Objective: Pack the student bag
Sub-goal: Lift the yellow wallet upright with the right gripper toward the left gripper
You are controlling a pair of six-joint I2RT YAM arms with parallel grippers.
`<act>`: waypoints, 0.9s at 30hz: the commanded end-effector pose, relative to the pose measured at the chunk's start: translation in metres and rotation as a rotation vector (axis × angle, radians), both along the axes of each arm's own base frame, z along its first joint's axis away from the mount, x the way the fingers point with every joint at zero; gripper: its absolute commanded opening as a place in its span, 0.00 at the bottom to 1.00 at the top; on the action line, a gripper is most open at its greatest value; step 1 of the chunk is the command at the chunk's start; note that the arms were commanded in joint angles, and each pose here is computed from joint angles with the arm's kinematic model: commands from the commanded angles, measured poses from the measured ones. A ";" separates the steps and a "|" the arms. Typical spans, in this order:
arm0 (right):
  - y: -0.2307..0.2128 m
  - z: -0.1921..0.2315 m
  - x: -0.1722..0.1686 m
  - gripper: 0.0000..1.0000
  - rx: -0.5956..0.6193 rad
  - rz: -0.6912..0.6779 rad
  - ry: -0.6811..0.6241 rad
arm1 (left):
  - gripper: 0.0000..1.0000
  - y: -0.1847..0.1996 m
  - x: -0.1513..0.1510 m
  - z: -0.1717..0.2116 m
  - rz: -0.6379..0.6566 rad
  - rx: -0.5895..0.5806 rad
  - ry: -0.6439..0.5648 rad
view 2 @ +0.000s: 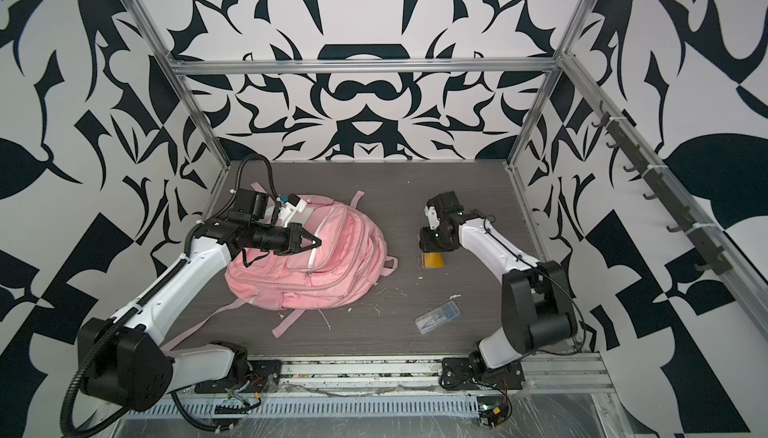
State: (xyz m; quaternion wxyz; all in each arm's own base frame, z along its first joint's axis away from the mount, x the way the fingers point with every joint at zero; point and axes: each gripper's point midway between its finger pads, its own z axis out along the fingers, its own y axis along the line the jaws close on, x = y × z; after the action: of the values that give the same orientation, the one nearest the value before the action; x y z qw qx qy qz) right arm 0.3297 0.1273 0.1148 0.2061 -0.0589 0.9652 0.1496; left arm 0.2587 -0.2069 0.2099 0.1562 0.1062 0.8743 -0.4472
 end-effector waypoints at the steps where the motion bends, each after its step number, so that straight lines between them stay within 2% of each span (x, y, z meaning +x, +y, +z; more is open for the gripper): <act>1: 0.034 0.052 0.005 0.43 0.196 0.006 -0.090 | 0.00 -0.011 0.000 0.030 -0.052 -0.116 -0.081; 6: 0.079 0.100 0.006 0.42 0.369 0.015 -0.146 | 0.00 -0.013 0.005 0.025 -0.037 -0.144 -0.066; 11: 0.139 0.121 0.005 0.42 0.507 0.039 -0.127 | 0.00 -0.015 0.011 0.025 -0.024 -0.166 -0.068; 17: 0.196 0.115 0.012 0.42 0.555 0.073 -0.075 | 0.00 -0.017 0.014 0.030 -0.022 -0.183 -0.079; 22: 0.224 0.098 0.023 0.42 0.553 0.068 -0.024 | 0.00 -0.018 0.017 0.032 -0.015 -0.195 -0.084; 27: 0.247 0.101 0.025 0.42 0.595 0.095 -0.002 | 0.00 -0.018 0.017 0.030 -0.011 -0.197 -0.083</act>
State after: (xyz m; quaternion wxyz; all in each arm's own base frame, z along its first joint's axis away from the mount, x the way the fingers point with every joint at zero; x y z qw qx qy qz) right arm 0.3553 0.3459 0.1741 0.1872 -0.0243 0.9054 0.3803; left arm 0.2755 -0.2138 0.2095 0.1666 0.0682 0.8548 -0.4868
